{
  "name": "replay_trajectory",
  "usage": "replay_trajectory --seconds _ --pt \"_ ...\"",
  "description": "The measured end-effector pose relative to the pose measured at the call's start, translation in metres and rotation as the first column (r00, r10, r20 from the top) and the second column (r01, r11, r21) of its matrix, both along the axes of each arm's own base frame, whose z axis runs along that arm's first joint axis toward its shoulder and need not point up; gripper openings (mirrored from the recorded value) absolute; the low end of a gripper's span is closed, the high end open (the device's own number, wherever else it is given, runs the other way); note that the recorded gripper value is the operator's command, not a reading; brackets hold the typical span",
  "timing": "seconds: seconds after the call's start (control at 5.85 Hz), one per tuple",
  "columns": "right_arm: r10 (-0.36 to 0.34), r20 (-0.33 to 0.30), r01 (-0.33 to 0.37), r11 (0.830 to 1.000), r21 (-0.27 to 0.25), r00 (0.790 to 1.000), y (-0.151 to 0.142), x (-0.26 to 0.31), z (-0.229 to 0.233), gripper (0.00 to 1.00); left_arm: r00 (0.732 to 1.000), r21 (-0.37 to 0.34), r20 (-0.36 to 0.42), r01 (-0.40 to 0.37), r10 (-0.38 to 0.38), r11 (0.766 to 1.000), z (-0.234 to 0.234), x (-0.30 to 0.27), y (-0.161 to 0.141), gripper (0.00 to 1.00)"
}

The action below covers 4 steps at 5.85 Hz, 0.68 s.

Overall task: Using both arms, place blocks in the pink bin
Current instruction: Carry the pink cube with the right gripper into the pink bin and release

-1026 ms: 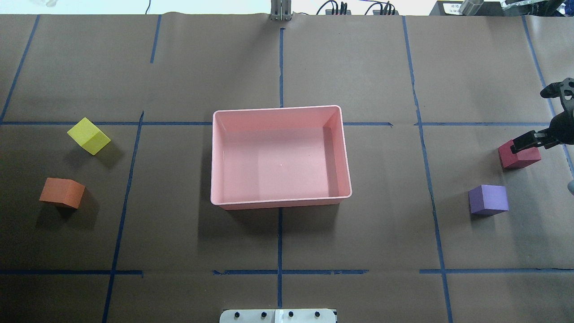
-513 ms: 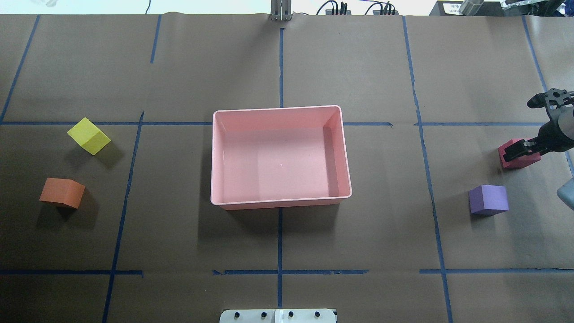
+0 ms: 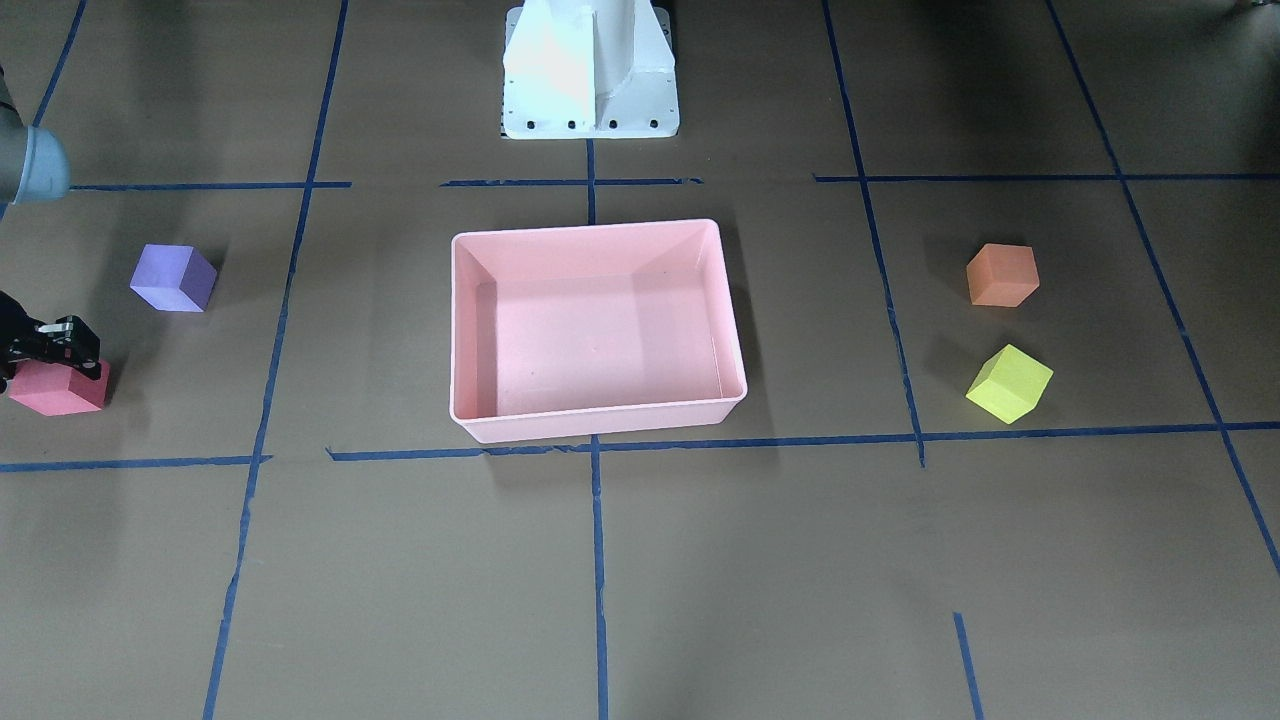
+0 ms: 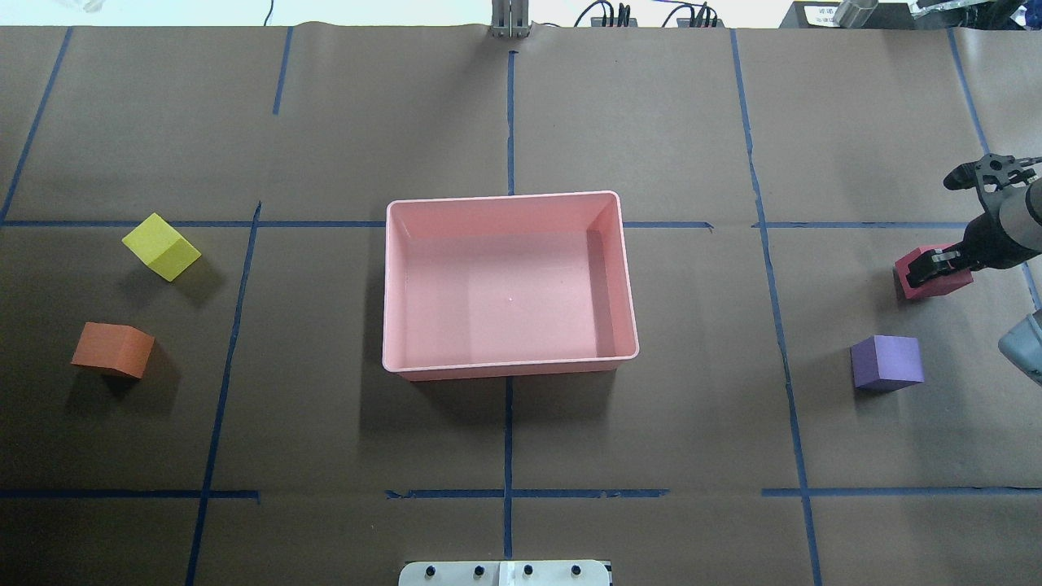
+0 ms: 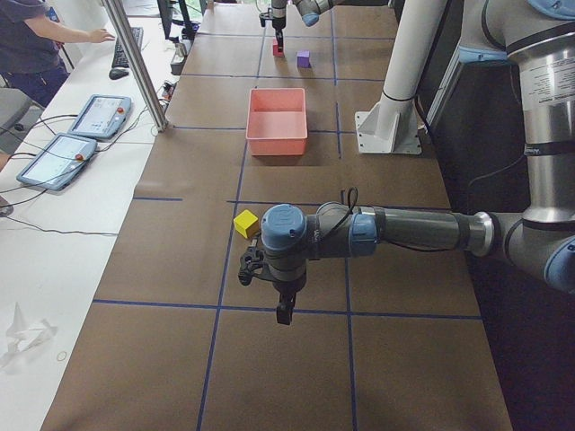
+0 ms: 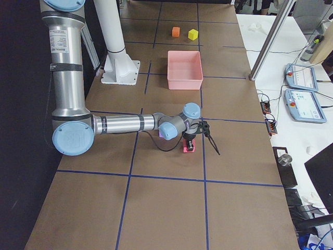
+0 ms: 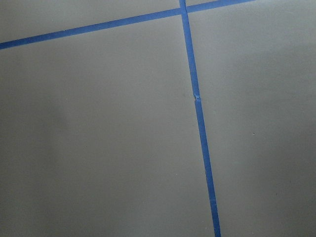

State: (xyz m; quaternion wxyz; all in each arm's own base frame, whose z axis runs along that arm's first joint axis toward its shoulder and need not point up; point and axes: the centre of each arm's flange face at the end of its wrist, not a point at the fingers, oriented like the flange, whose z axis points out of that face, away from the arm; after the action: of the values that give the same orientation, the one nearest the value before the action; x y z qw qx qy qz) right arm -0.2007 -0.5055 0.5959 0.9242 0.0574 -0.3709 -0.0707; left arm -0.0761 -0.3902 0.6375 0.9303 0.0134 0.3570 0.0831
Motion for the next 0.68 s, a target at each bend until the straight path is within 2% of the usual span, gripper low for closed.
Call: replay_trajectory --seconds 0.17,0.34,0.68 --pt "0.039 0.037 -0.039 0.999 -0.011 0.999 -0.015 -0.016 -0.048 0.37 1.000 0.003 0.000 0.000 0.000 1.000 -0.001 0.000 0.000 1.00" --pt "0.080 0.074 -0.077 0.996 -0.048 0.994 -0.029 -0.044 -0.111 0.37 1.000 0.009 0.001 -0.001 0.001 1.000 -0.002 0.000 -0.001 1.00" --pt "0.160 0.114 -0.140 0.977 -0.163 0.981 -0.031 -0.131 -0.253 0.37 1.000 0.020 0.002 -0.004 0.004 1.000 -0.005 0.001 -0.004 1.00"
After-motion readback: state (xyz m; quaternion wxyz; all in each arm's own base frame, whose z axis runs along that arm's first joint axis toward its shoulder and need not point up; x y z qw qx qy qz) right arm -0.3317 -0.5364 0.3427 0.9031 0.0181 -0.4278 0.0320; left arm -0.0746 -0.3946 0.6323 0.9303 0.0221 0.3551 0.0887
